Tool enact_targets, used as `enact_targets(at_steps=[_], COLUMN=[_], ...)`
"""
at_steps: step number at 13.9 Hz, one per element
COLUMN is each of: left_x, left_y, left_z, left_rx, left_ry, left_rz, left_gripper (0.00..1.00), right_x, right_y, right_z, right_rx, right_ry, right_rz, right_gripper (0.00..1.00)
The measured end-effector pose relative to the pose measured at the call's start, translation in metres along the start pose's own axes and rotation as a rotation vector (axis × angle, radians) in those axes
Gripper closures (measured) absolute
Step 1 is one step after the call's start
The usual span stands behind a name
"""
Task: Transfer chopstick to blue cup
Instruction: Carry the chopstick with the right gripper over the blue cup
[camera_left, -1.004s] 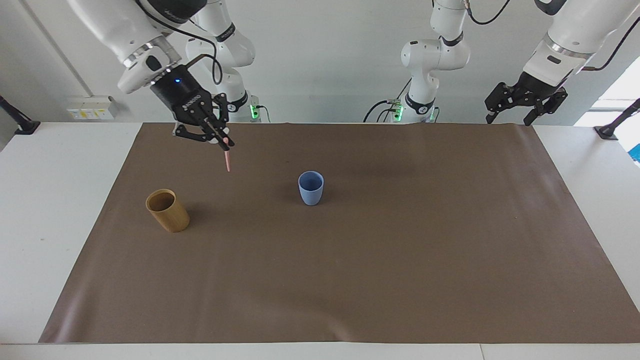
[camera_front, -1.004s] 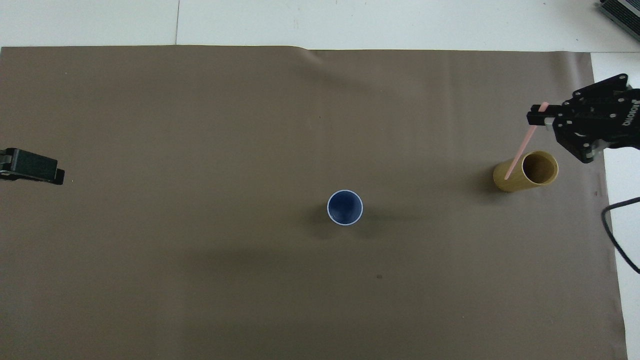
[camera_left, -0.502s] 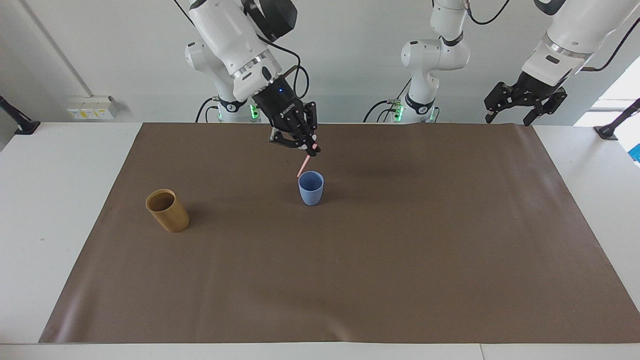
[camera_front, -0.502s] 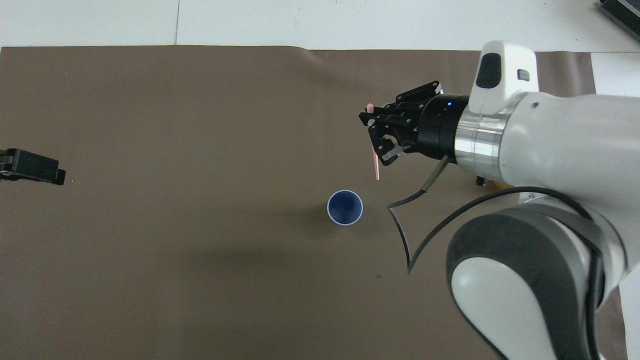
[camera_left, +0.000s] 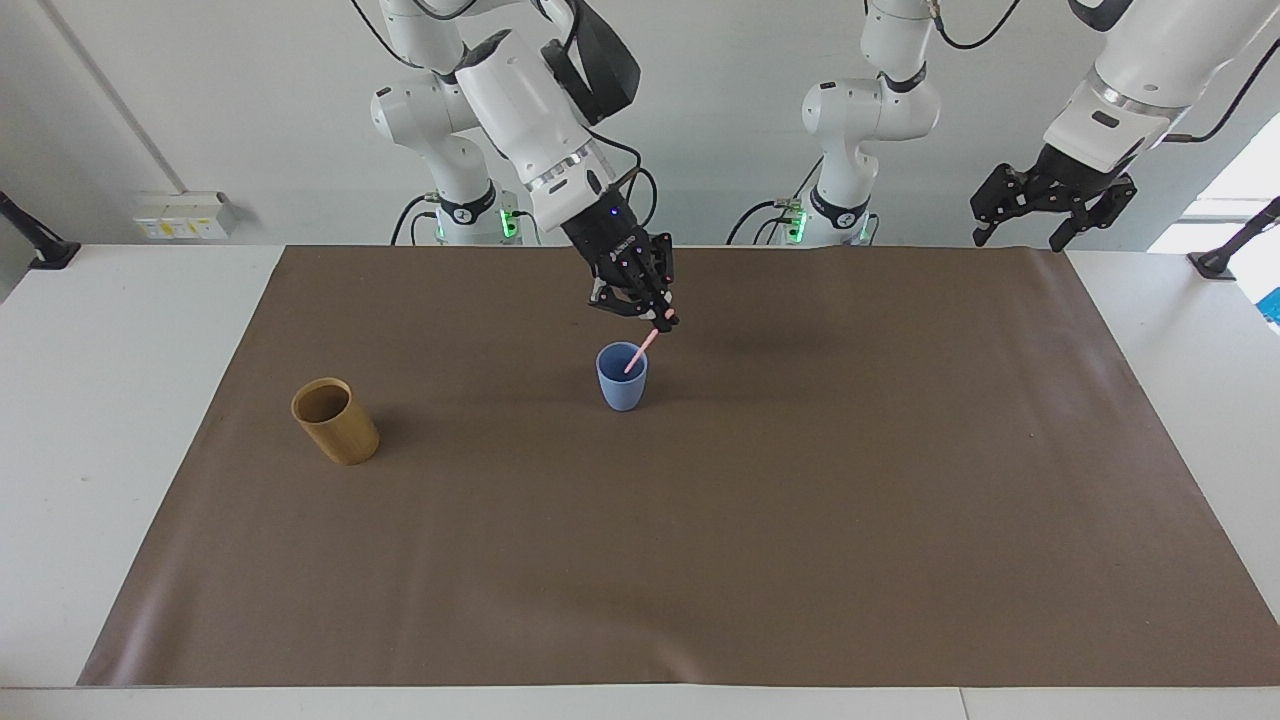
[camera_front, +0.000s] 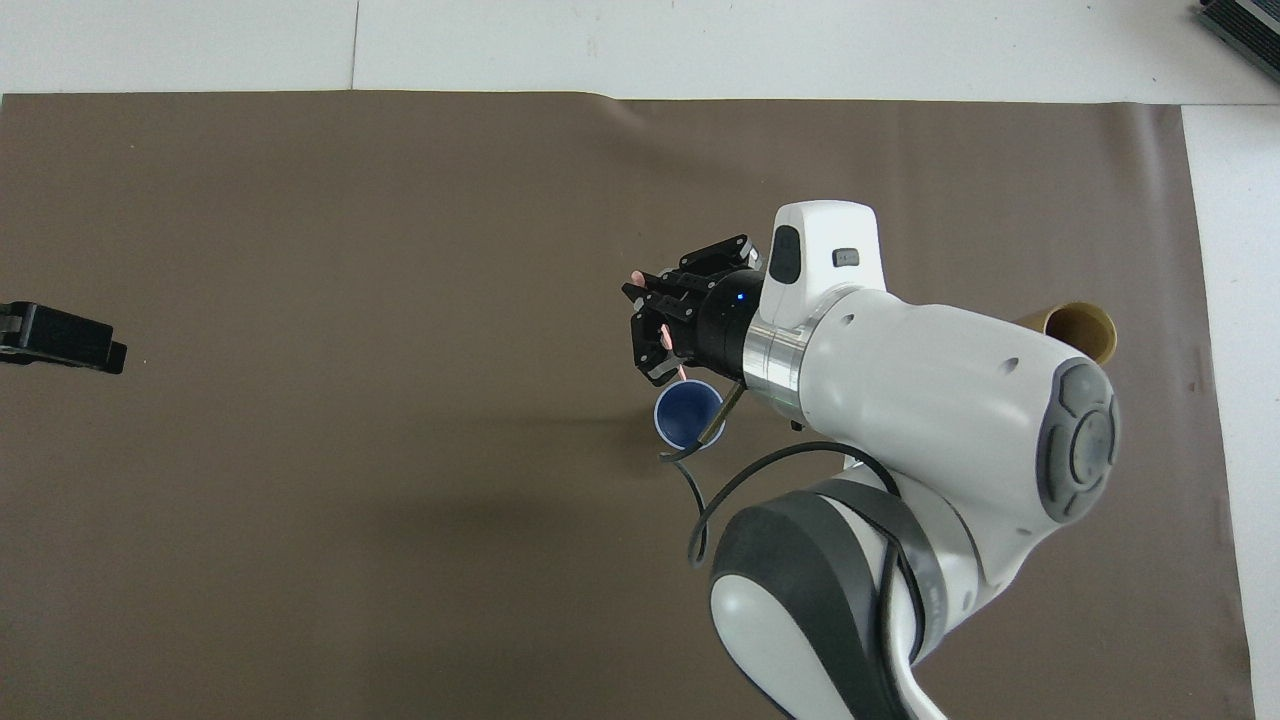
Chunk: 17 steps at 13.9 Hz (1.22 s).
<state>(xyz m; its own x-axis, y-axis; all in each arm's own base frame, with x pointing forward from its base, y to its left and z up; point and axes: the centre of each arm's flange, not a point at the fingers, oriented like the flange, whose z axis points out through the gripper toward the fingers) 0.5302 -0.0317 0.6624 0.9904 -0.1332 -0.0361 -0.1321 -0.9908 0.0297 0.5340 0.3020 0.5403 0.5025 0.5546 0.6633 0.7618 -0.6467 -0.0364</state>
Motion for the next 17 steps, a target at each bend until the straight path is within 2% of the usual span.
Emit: enact_targets(at_steps=[5, 17], left_x=[0.0, 0.0], left_y=[0.0, 0.0], left_z=[0.0, -0.001], left_rx=[0.0, 0.0], left_ry=[0.001, 0.001], left_rz=[0.0, 0.0], left_gripper=[0.0, 0.0], right_x=[-0.022, -0.052], right_y=[-0.003, -0.015], right_z=[0.016, 0.04], right_rx=[0.009, 0.03], right_ry=[-0.044, -0.107], right_rz=[0.01, 0.012], right_gripper=[0.92, 0.92])
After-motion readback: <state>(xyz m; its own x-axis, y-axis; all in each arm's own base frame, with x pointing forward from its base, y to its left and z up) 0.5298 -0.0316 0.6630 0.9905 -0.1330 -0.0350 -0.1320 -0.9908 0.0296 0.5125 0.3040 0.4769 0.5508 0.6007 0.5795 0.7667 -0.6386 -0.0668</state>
